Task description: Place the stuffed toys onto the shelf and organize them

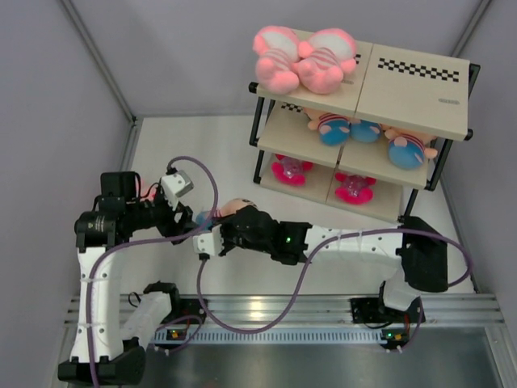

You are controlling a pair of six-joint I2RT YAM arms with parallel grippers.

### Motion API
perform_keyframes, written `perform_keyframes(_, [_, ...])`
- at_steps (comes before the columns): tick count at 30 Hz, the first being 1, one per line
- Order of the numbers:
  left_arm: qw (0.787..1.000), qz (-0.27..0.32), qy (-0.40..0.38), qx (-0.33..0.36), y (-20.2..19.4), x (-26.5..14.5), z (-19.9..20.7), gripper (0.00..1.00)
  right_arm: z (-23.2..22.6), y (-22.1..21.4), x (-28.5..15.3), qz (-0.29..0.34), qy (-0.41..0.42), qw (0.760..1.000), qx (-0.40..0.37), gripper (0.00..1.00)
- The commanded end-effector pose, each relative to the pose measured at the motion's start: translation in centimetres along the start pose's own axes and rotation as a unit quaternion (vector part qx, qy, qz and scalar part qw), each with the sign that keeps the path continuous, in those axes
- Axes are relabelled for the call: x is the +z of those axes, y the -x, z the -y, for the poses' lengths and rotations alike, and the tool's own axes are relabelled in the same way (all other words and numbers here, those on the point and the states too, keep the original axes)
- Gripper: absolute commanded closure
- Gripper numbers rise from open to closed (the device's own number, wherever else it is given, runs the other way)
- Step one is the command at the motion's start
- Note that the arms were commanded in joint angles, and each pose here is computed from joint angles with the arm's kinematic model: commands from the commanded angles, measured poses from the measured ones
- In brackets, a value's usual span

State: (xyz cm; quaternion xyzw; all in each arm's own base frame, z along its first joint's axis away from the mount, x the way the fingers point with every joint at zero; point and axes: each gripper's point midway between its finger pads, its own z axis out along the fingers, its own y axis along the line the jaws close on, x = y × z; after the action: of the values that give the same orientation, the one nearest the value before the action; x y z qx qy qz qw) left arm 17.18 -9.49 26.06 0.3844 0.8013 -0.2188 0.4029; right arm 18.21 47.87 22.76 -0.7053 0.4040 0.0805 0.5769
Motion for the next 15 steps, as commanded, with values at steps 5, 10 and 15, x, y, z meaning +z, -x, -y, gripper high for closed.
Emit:
perform_keyframes(5, [0.997, 0.024, 0.044, 0.050, 2.4, -1.7, -1.1, 0.06, 5.1, 1.9, -7.3, 0.103, -0.080, 0.986, 0.103, 1.00])
perform_keyframes(10, [0.995, 0.044, 0.013, 0.086, 3.0, -1.4, -0.2, 0.01, 9.8, 4.8, -13.4, 0.212, -0.148, 0.953, 0.156, 1.00])
perform_keyframes(15, [0.982, 0.123, -0.056, 0.133, 7.0, -2.2, 2.4, 0.01, 14.3, 8.7, -16.2, 0.295, -0.186, 0.902, 0.253, 1.00])
